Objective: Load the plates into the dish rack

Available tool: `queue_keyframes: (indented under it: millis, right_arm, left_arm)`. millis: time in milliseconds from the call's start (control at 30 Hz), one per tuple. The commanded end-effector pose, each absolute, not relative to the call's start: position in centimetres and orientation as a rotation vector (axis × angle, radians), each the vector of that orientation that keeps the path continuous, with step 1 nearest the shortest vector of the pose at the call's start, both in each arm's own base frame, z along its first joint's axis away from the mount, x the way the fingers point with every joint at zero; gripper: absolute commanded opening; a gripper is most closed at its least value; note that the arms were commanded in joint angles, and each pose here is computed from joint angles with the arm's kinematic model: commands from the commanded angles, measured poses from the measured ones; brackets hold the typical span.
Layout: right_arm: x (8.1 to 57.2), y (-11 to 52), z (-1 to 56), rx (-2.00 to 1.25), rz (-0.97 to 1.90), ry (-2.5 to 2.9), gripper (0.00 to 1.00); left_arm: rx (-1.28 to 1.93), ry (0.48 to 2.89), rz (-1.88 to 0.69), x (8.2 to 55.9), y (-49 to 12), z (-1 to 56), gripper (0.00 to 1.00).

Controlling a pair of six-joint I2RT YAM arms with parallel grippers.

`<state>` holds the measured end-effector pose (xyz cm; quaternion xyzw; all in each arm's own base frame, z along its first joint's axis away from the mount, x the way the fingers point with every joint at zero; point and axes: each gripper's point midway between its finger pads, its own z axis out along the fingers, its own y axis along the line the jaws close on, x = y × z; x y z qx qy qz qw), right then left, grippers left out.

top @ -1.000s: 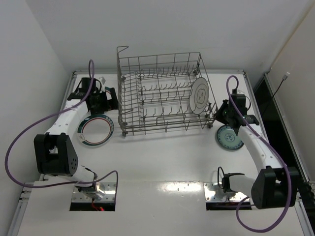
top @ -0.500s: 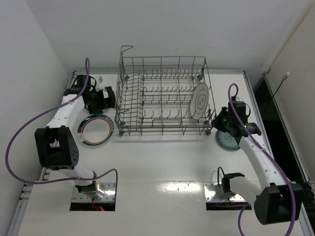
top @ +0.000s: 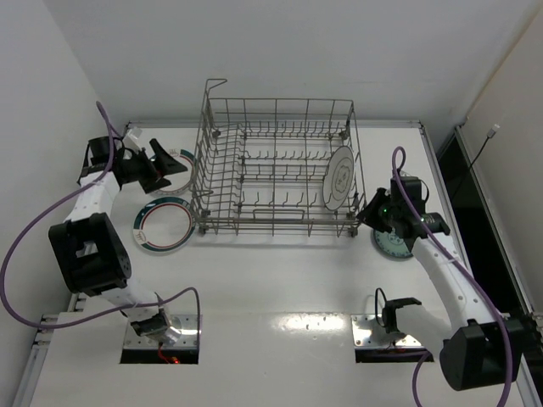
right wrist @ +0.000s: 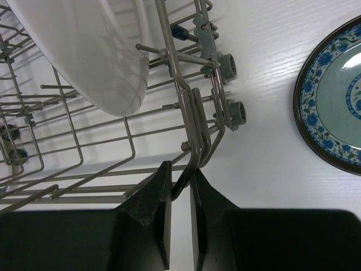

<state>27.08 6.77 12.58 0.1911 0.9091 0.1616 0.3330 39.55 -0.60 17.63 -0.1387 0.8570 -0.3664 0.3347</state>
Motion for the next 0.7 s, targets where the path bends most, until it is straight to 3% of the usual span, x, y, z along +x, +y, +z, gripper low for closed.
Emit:
queue_keyframes:
  millis: [0,133,167,267,300,433,533,667]
  right_arm:
    - [21.4,8.9,9.4,0.39,0.507,2.638,0.0]
    - [21.3,8.7,9.9,0.392,0.496,2.633,0.0]
    - [21.1,8.1,10.2,0.404,0.452,2.628,0.0]
    - [21.2,6.3,12.6,0.432,0.329,2.576,0.22]
    - [21.6,5.9,14.3,0.433,0.307,2.531,0.39]
    - [21.8,3.1,18.8,0.488,0.157,2.41,0.78]
    - [21.9,2.0,20.9,0.517,0.101,2.361,0.96]
    - [22.5,0.9,20.9,0.539,0.031,2.359,0.99]
  left_arm:
    - [-0.207,2.117,-1.08,39.4,-2.7,21.4,1.0]
    - [-0.279,2.158,-0.899,38.9,-0.5,21.2,1.0]
    - [-0.335,2.16,-0.75,39.2,1.6,21.3,1.0]
    - [-0.475,2.153,-0.402,37.8,5.7,22.5,1.0]
    - [-0.519,2.141,-0.34,37.4,6.5,22.9,1.0]
    - [-0.726,2.107,-0.187,34.9,8.5,21.8,1.0]
    - [-0.817,2.104,-0.223,33.1,8.2,20.0,1.0]
    - [-0.812,2.061,-0.333,32.6,6.7,18.8,1.0]
